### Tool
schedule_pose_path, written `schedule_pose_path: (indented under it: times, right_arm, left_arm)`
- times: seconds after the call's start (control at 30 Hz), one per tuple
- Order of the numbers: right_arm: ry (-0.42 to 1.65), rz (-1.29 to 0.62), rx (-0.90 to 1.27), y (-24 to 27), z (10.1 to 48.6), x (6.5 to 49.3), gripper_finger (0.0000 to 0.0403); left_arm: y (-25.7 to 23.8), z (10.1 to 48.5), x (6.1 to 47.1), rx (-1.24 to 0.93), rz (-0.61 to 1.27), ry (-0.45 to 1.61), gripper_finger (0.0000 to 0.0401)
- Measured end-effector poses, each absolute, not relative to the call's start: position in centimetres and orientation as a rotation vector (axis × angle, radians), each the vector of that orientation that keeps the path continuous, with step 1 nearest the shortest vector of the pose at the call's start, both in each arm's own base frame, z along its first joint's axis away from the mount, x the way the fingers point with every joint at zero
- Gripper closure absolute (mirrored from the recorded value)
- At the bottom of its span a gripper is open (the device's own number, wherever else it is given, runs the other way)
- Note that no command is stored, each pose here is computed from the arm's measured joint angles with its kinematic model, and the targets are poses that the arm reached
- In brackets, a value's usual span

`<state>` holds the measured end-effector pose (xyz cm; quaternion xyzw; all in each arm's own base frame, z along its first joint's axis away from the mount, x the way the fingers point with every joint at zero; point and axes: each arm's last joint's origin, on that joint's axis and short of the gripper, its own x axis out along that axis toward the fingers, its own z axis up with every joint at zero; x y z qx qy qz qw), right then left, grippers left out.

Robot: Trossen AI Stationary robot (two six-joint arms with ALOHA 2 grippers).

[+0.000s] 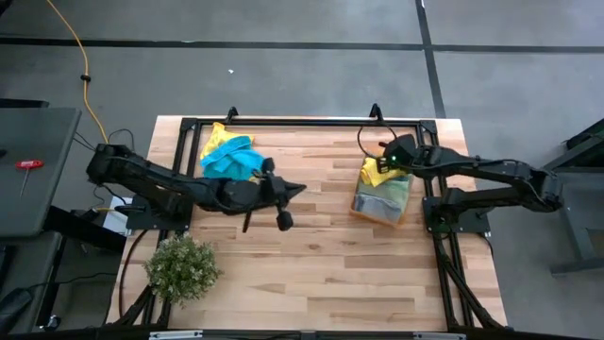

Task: Fold microfiber towels
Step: Put the right folded yellow microfiber cloth into the orange bin, then fold the blue microfiber cloth

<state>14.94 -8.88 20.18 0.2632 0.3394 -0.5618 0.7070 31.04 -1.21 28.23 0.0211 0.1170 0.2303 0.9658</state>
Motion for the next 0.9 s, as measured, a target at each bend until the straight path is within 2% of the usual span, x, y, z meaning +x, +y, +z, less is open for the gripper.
schedule_pose_path:
  times: [0.2, 0.33, 0.53, 0.67, 0.77, 0.9]
  right_arm:
    - [0.606, -1.161, 0.420, -7.5, 23.8, 15.6, 0.0274]
    - [0.440, -0.962, 0.329, -5.3, 23.3, 16.8, 0.0274]
    - [0.131, -0.590, 0.301, -2.0, 20.2, 17.8, 0.0274]
    - [-0.037, -0.352, 0.287, -0.6, 19.5, 17.6, 0.0274]
    - [-0.095, -0.246, 0.267, 0.1, 19.6, 17.4, 0.0274]
    - [-0.121, -0.217, 0.220, 0.5, 20.0, 17.4, 0.0274]
  left_arm:
    - [-2.6, 31.7, 27.0, 0.115, 0.490, 0.224, 0.0401]
    - [-3.3, 32.4, 23.7, 0.106, 0.439, 0.169, 0.0401]
    - [-3.2, 28.6, 18.9, 0.031, 0.386, -0.025, 0.0401]
    - [-2.1, 26.1, 16.5, -0.017, 0.412, -0.093, 0.0401]
    - [-1.4, 25.3, 15.3, -0.048, 0.430, -0.097, 0.0401]
    - [-1.0, 24.4, 14.8, -0.063, 0.449, -0.051, 0.0401]
